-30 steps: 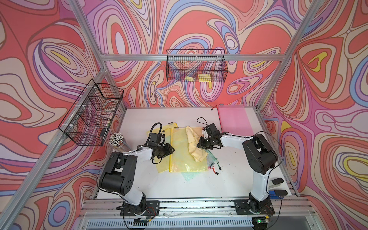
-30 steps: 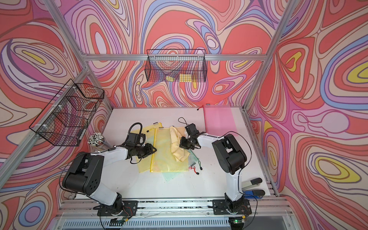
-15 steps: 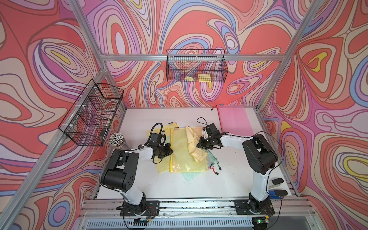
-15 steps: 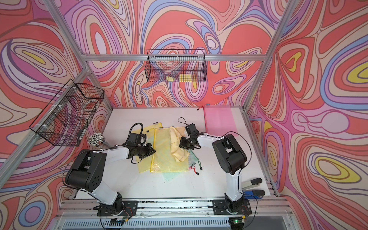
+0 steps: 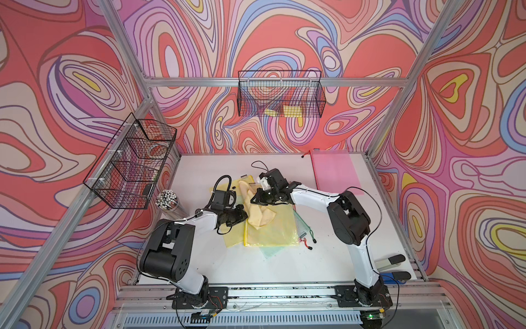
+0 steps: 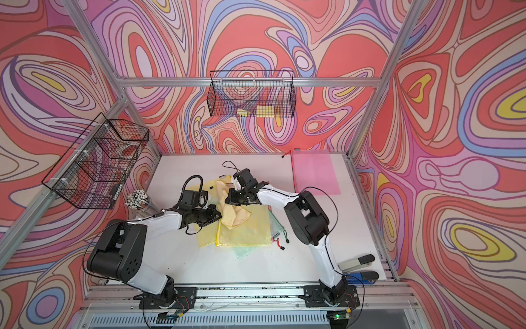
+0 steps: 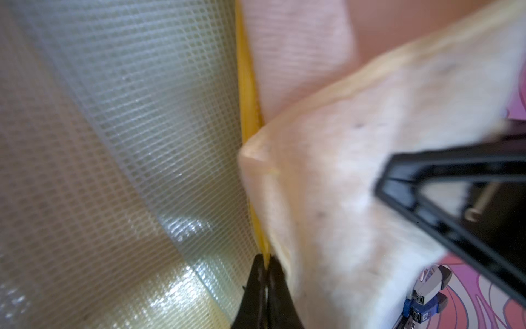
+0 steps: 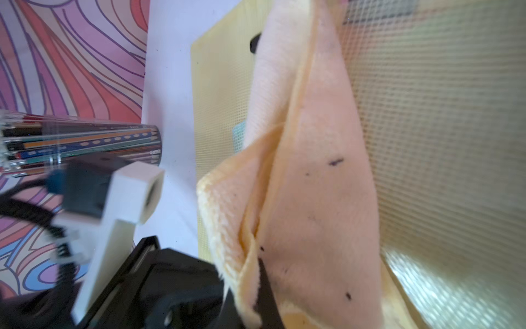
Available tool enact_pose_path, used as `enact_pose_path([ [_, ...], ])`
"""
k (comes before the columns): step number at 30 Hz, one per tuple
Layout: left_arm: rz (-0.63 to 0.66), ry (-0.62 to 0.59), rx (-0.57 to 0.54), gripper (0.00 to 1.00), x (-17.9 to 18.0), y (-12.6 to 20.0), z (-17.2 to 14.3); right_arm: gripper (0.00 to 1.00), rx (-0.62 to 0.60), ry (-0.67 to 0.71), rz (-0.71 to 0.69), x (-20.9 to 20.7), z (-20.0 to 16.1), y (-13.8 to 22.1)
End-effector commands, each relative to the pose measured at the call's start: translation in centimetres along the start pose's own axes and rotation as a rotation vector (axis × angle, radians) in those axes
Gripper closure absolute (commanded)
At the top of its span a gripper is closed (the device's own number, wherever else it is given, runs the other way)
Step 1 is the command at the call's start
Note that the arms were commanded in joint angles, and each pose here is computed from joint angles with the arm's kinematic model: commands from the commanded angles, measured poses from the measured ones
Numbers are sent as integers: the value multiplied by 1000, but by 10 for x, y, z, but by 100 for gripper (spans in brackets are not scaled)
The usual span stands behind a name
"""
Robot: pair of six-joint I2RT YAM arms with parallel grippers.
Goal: Wipe the document bag
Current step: Wipe the dirt from the document bag.
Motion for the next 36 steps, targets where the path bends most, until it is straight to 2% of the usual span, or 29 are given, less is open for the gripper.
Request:
enact_pose_path([
  [1, -17, 12, 14, 100, -1, 1, -6, 100, 56, -70, 27, -16, 0, -24],
  [4, -18, 16, 20, 100, 0, 0, -7, 100, 61, -84, -26, -31, -3, -29],
  [7, -16, 17, 18, 100, 1, -1, -8, 100, 32, -103, -113, -54, -2, -18],
  [11, -14, 17, 19, 100, 2, -2, -9, 100, -23, -175, -164, -91, 4, 17],
  [16, -13, 23, 28, 100, 4, -5, -10, 100, -107, -264, -230, -145, 17, 77],
  [18, -13, 26, 33, 100, 5, -7, -10, 100, -126, -268, -238, -150, 22, 92],
  [20, -10, 28, 38, 100, 6, -8, -11, 100, -143, -236, -241, -139, 29, 97],
  [23, -19, 30, 42, 100, 6, -9, -11, 100, -127, -162, -205, -102, 34, 80],
  [26, -25, 35, 46, 100, 5, -9, -12, 100, -104, -96, -154, -62, 42, 48],
  [29, -24, 36, 45, 100, 5, -8, -14, 100, -75, -77, -91, -40, 49, 14],
  [33, -21, 33, 48, 100, 4, -7, -15, 100, -50, -95, -49, -41, 61, -19],
  [36, -22, 35, 46, 100, 4, -6, -15, 100, -43, -115, -71, -55, 70, -29],
])
Point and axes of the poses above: each gripper's point midway between its finger pads, its own y axis back along the fingers, its own x axis along the line the jaws close on, z = x × y, the point moved 5 cm from there along y, back along the fingers, and after that the axes turned 8 degrees about -y, right-handed, at the moved point
